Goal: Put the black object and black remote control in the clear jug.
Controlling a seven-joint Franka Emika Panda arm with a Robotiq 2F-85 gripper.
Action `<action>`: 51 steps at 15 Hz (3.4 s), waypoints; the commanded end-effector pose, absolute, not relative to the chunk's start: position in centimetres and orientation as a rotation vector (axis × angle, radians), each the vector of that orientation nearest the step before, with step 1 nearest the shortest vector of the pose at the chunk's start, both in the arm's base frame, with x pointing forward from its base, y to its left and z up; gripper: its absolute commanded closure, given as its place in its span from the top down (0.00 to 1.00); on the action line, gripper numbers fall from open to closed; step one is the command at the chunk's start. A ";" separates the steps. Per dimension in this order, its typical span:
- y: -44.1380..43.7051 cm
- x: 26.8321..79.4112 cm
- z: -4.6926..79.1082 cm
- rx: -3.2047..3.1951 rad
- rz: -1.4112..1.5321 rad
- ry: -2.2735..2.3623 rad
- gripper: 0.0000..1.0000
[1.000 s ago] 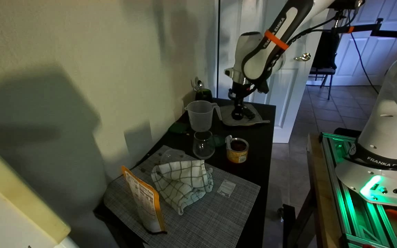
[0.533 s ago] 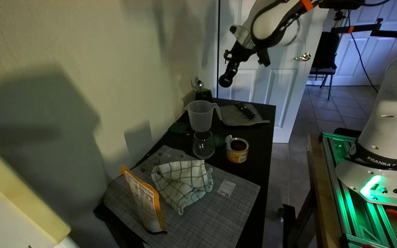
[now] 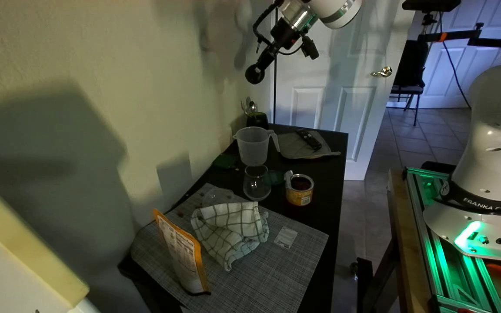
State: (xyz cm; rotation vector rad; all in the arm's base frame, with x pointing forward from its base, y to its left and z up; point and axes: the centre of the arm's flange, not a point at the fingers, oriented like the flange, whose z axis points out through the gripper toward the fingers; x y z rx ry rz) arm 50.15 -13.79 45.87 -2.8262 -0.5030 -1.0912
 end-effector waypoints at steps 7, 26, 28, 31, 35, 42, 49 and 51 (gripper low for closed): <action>-17.7 53.4 43.0 -2.816 -0.999 -0.409 0.19; -26.6 41.3 35.8 -3.179 -0.349 0.125 1.00; -29.2 39.9 34.0 -3.055 -0.336 0.246 1.00; -32.5 38.5 31.8 -3.022 -0.357 0.553 1.00; -33.3 37.4 32.0 -3.010 -0.344 0.589 1.00; -34.0 43.6 30.3 -2.979 -0.391 1.084 1.00; -36.7 46.9 24.1 -2.945 0.098 1.334 1.00; -36.7 47.1 23.0 -2.903 0.296 1.321 1.00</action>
